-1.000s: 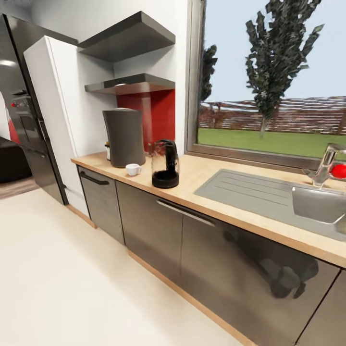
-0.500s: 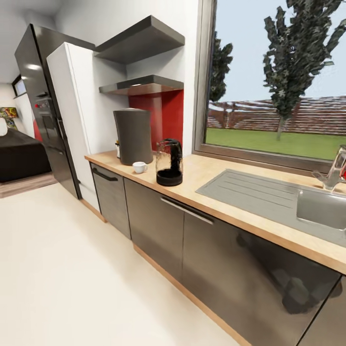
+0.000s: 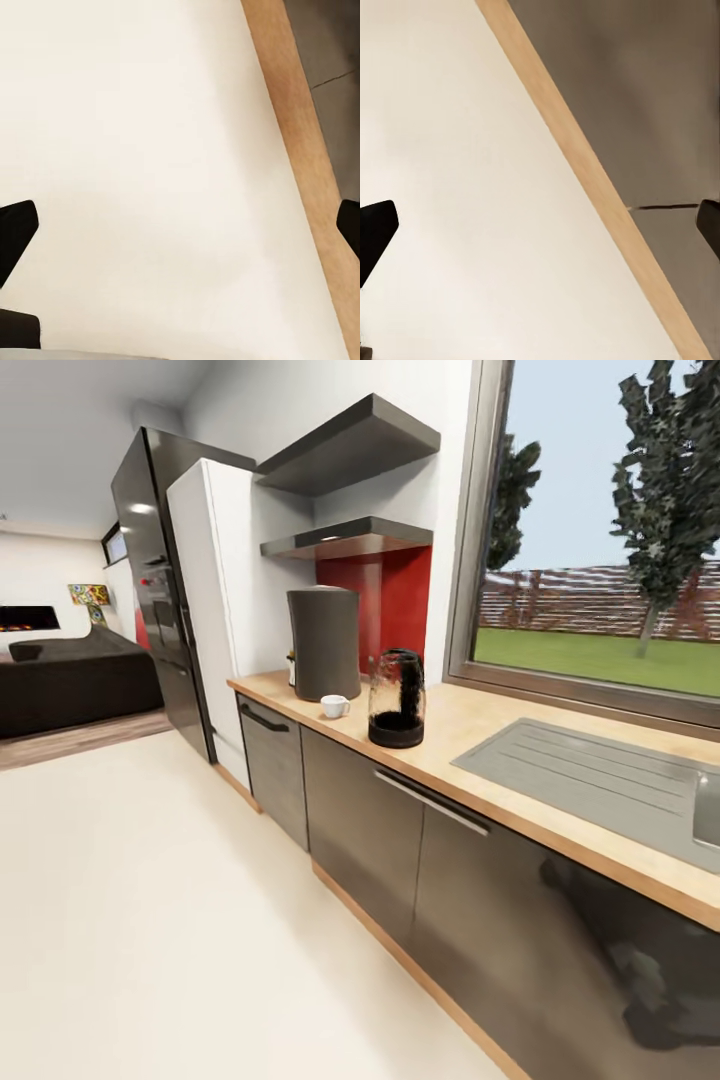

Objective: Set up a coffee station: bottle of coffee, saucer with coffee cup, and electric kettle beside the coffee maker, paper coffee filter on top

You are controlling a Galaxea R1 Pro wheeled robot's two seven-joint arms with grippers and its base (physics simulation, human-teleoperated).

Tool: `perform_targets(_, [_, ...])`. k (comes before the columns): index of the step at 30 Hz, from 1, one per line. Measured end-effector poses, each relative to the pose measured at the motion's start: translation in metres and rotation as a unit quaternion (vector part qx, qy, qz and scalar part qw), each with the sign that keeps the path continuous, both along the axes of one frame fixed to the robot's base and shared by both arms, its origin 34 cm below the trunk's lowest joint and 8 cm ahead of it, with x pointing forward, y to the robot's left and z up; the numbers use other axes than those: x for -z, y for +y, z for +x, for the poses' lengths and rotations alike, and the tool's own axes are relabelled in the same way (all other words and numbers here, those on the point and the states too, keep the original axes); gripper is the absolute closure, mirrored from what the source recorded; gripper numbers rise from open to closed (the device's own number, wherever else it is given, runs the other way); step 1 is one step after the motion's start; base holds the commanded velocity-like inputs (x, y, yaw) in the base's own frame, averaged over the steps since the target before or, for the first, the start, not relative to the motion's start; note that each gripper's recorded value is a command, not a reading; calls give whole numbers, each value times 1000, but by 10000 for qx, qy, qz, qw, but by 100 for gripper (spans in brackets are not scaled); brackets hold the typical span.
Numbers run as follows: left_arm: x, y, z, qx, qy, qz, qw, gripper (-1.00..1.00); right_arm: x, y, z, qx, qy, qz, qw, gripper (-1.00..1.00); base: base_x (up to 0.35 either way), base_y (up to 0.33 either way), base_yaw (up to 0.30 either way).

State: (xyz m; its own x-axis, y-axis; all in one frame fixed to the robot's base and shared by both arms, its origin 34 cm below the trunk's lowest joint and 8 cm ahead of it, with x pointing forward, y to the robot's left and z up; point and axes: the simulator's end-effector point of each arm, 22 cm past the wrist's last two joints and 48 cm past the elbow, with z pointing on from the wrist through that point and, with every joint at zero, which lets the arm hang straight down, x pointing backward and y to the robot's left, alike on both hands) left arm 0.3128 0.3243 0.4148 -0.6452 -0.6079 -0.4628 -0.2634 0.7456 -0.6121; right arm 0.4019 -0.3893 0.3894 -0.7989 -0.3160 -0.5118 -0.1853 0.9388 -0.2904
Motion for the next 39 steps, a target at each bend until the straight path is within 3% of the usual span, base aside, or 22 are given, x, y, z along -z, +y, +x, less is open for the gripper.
perform_targets(9, [1, -3, -1, -13, 33, -27, 10000, -100, -1, -3, 2, 14, 3, -25, 10000, -100, 0, 0, 89])
perform_targets(15, [5, -26, -1, -26, 65, -164, 9998, -100, -6, 33, 27, -188, -190, 216, 9994, -100, 0, 0, 0])
perform_targets(21, [5, -27, -1, -32, 64, -177, 9998, -100, -12, 57, 50, -236, -349, 365, 9984, -100, 0, 0, 0])
perform_targets(31, [5, -27, -1, -30, 61, -175, 9998, -100, -11, 61, 48, -257, -341, 387, 9983, -100, 0, 0, 0])
perform_targets(37, [10, -36, -3, -88, 158, -163, 9997, -100, -26, 66, 80, -190, -641, 283, 9974, -100, 0, 0, 0])
perform_targets(38, [14, -32, -5, -156, 250, -72, 9995, -100, -51, 90, 124, 72, -1111, 163, 9937, -100, 0, 0, 0])
perform_targets(39, [14, -32, -5, -159, 257, -66, 9995, -100, -114, 188, 216, -177, -1823, 702, 9806, -100, 0, 0, 0])
